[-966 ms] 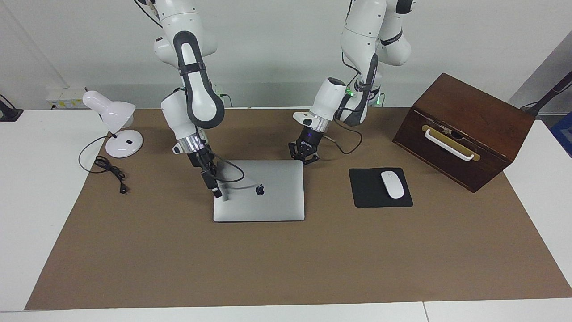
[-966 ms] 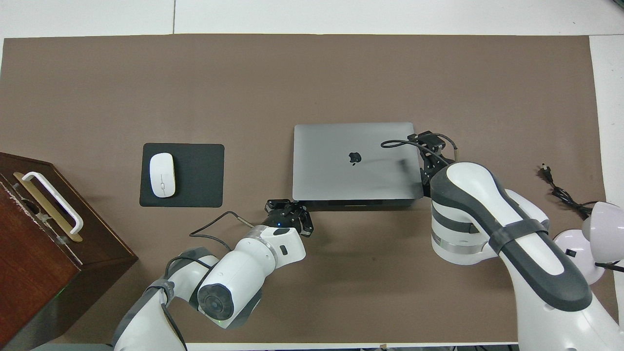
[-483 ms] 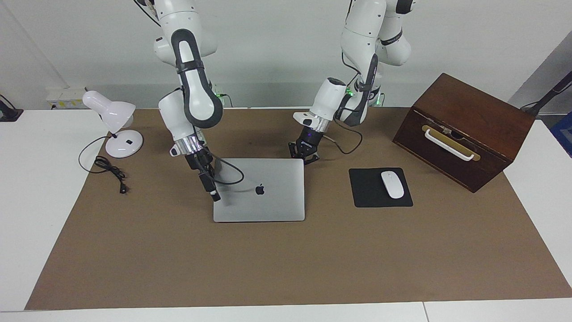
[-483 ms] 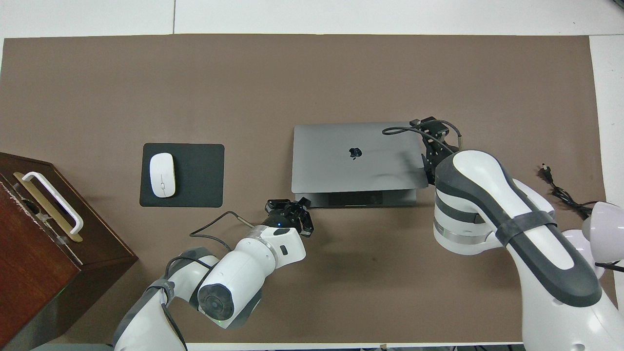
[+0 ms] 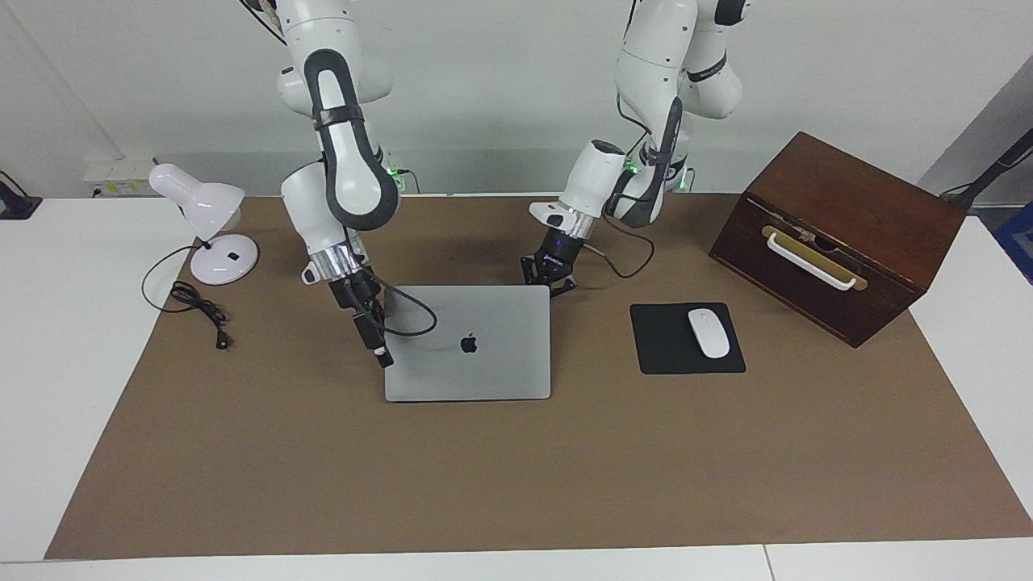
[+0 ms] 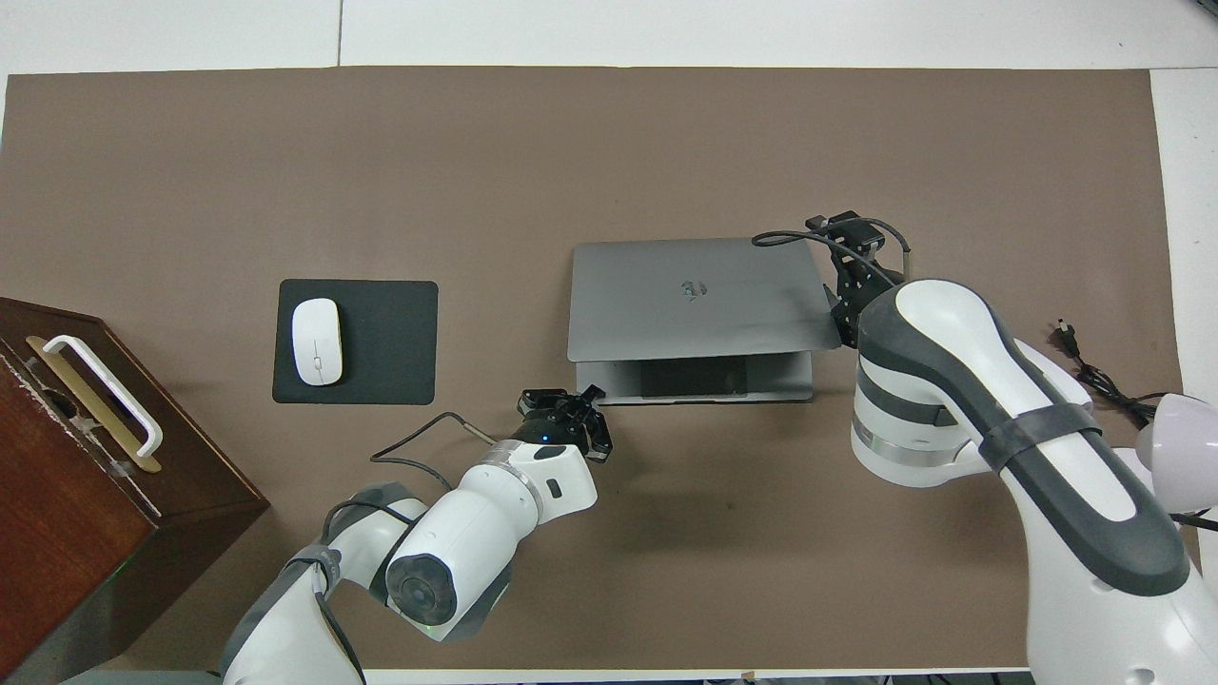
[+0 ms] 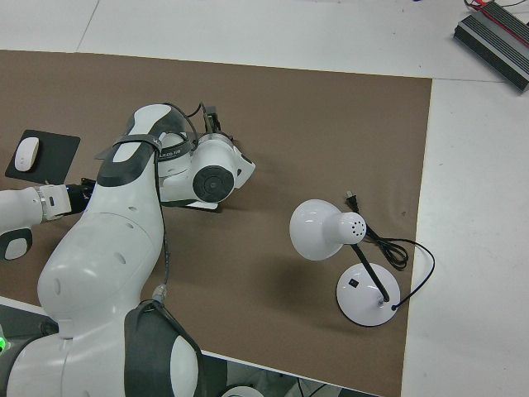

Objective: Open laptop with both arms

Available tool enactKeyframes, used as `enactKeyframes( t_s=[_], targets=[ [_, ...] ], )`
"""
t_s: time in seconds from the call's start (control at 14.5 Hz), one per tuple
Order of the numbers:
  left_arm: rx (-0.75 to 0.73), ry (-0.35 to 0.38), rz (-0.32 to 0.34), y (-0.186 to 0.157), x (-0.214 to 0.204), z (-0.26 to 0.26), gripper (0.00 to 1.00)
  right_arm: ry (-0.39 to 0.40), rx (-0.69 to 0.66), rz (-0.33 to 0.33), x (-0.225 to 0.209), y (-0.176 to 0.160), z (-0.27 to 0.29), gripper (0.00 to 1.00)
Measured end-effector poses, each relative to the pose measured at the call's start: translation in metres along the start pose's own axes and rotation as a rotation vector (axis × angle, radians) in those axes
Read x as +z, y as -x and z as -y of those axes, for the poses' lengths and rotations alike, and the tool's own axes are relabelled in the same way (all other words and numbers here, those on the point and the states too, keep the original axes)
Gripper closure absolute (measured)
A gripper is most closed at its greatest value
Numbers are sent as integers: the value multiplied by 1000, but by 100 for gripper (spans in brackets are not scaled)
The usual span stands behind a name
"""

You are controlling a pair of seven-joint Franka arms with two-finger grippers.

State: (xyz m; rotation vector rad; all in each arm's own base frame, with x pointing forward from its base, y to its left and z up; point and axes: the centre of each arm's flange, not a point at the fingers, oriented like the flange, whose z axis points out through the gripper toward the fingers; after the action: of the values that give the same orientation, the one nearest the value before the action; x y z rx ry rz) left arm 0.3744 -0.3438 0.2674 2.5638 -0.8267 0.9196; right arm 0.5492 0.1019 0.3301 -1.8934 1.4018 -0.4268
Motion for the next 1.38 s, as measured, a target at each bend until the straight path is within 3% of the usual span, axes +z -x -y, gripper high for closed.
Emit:
enactKeyframes(
  t_s=[1.38],
  targets=[
    [0,0,-1,0,0,0,99,-108,11,-16,-2,-18,55,0]
  ],
)
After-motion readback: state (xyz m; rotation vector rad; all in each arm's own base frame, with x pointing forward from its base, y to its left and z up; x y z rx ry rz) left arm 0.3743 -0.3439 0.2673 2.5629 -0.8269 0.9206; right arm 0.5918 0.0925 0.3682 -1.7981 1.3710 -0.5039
